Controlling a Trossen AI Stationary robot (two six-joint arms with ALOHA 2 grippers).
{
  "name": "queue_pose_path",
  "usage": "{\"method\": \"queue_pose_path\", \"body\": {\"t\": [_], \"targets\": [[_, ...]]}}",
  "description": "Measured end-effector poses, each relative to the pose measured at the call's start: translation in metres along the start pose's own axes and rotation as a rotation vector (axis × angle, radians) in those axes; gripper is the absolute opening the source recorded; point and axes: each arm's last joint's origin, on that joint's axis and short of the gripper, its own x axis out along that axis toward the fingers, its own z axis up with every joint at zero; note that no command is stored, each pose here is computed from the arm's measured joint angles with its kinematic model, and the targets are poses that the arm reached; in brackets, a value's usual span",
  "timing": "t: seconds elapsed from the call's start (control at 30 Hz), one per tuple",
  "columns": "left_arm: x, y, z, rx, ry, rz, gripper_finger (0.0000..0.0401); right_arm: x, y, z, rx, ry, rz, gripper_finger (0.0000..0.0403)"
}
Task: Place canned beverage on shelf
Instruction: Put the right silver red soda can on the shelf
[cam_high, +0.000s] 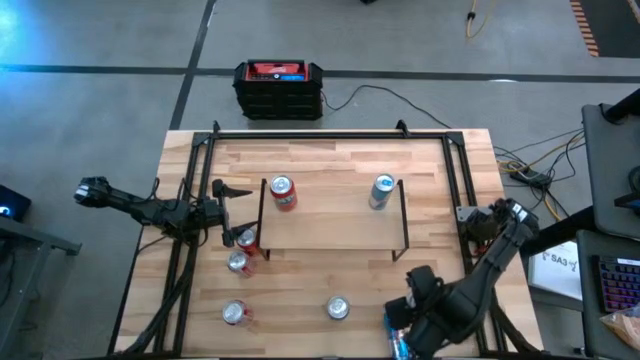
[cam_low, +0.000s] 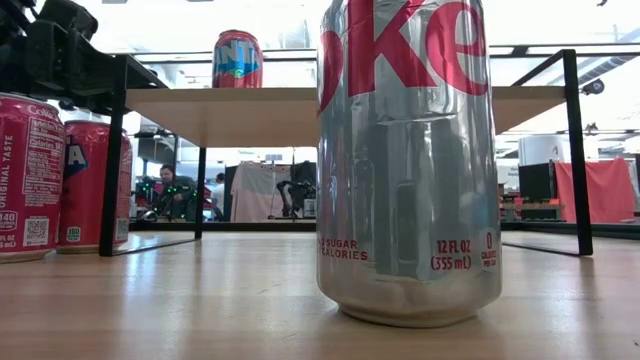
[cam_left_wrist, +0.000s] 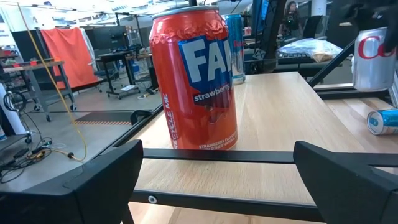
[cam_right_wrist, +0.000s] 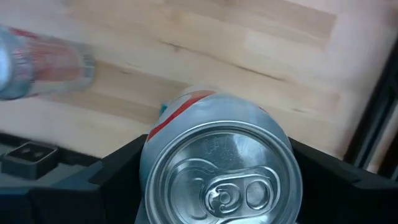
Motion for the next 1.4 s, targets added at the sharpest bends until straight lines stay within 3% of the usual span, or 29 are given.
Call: {"method": "queue_pose_path", "body": {"t": [0.9,1.2,1.4], "targets": [[0.000,0.000,0.000,0.000,0.000,0.000,0.0400,-0.032,0.047,0.117,-0.570,-0.052,0.143,0.0306],[0.000,0.000,0.000,0.000,0.000,0.000,0.0400,-0.051,0.049,0.134,-0.670,-0.087,0.211,0.0306],[0.000,0.000,0.000,0.000,0.000,0.000,0.0400,-0.057,0.049,0.137,-0.745,-0.183,0.213,0.0306]]}}
